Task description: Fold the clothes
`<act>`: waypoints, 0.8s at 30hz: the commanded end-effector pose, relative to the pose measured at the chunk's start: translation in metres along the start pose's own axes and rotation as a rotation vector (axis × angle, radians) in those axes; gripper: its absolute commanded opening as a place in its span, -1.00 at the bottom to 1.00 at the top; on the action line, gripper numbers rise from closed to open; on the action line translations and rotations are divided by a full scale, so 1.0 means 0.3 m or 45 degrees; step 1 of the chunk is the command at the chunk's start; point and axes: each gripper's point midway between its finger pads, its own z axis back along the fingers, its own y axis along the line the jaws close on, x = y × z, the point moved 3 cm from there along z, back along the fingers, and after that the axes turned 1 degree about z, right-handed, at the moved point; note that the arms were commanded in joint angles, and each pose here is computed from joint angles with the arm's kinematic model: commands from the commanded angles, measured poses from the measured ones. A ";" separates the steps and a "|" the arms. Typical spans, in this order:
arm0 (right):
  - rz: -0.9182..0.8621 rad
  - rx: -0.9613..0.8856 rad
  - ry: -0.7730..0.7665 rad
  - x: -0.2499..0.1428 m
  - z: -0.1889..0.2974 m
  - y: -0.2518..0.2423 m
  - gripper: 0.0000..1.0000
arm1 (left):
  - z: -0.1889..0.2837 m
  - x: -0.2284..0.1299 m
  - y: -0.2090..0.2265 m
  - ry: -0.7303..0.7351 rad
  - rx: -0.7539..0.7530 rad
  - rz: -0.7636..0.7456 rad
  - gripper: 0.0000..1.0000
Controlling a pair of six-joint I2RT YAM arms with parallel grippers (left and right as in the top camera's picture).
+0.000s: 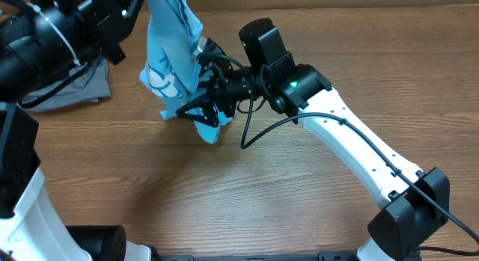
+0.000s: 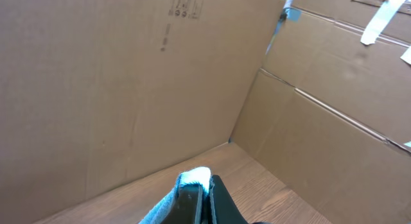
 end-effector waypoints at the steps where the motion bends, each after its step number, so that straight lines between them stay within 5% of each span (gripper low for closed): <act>1: -0.023 -0.142 -0.014 0.017 0.019 -0.042 -0.05 | 0.031 0.016 -0.061 -0.025 -0.063 -0.024 -0.92; 4: -0.179 -0.343 -0.039 0.020 0.034 -0.116 -0.92 | 0.029 0.014 -0.059 -0.021 -0.064 -0.027 -0.92; 13: -0.371 -0.653 -0.151 0.048 0.228 -0.242 -0.93 | -0.034 -0.036 -0.033 0.064 -0.084 -0.007 -0.92; 24: -0.465 -1.192 -0.482 0.091 0.955 -0.096 -0.93 | -0.451 -0.228 -0.025 0.281 -0.341 0.064 -0.92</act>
